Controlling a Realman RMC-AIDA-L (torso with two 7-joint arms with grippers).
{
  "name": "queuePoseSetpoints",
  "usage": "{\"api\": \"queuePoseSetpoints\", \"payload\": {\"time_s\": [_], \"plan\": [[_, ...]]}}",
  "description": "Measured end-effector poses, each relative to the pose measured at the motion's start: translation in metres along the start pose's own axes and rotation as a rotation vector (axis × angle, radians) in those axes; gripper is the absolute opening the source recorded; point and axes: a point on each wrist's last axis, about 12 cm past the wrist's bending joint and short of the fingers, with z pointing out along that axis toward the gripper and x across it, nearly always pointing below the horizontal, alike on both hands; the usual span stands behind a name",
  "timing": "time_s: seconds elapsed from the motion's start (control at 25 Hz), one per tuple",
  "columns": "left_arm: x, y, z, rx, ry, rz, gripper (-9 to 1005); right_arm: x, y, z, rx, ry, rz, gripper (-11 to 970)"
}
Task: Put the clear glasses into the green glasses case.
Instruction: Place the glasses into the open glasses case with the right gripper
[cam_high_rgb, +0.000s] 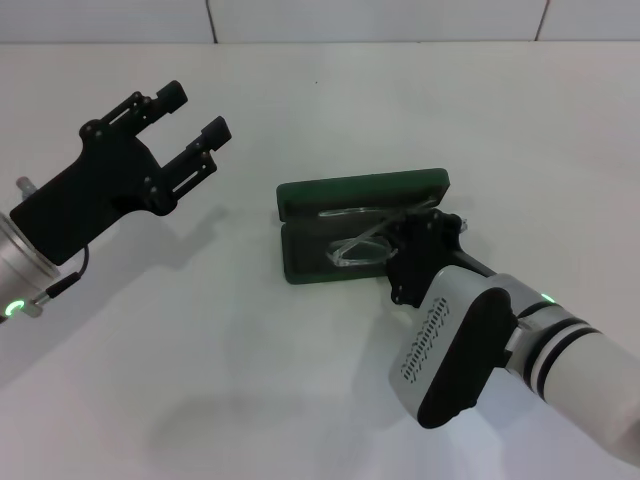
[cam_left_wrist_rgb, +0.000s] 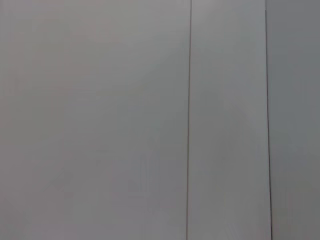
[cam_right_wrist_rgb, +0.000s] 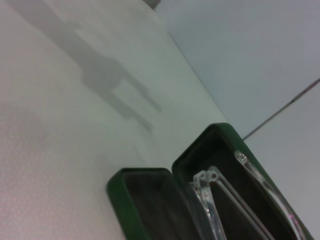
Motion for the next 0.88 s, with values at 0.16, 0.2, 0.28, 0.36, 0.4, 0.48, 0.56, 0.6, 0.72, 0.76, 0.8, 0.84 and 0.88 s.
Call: {"api": "queuePoseSetpoints", "payload": {"time_s": [0.16, 0.2, 0.28, 0.36, 0.4, 0.48, 0.56, 0.6, 0.72, 0.76, 0.8, 0.84, 0.88], "plan": [[0.001, 0.000, 0.000, -0.002, 0.000, -0.003, 664, -0.002, -0.001, 0.002, -0.002, -0.009, -0.003, 112], [0.001, -0.001, 0.000, -0.002, 0.000, -0.003, 664, -0.003, -0.002, 0.003, -0.002, -0.011, -0.002, 112], [0.001, -0.001, 0.000, -0.002, 0.000, -0.003, 664, -0.004, -0.004, 0.006, -0.002, -0.011, 0.007, 126], [0.001, -0.001, 0.000, -0.001, 0.000, -0.003, 664, -0.005, -0.007, 0.009, -0.002, -0.007, 0.019, 139], [0.001, -0.001, 0.000, -0.001, 0.000, -0.004, 664, -0.004, -0.008, 0.010, -0.003, -0.005, 0.021, 146], [0.001, -0.001, 0.000, -0.001, 0.001, -0.004, 664, -0.004, -0.008, 0.011, -0.007, -0.001, 0.024, 159], [0.002, -0.001, 0.000, -0.002, 0.001, -0.005, 664, -0.004, -0.008, 0.011, -0.008, -0.002, 0.025, 173], [0.002, -0.002, 0.000, -0.003, 0.001, -0.005, 664, -0.004, -0.008, 0.011, -0.009, -0.003, 0.025, 180], [0.002, -0.001, -0.001, -0.005, 0.001, -0.004, 664, -0.007, -0.008, 0.011, -0.009, -0.012, 0.023, 200], [0.002, -0.001, -0.001, -0.006, 0.000, -0.004, 664, -0.009, -0.007, 0.011, -0.010, -0.018, 0.021, 223], [0.002, -0.001, -0.001, -0.006, 0.000, -0.004, 664, -0.010, -0.007, 0.010, -0.012, -0.023, 0.018, 246], [0.002, -0.001, -0.001, -0.007, 0.000, -0.004, 664, -0.012, -0.006, 0.009, -0.012, -0.028, 0.015, 269], [0.002, -0.001, -0.002, -0.008, 0.000, -0.004, 664, -0.014, -0.006, 0.008, -0.013, -0.033, 0.010, 291]]}}
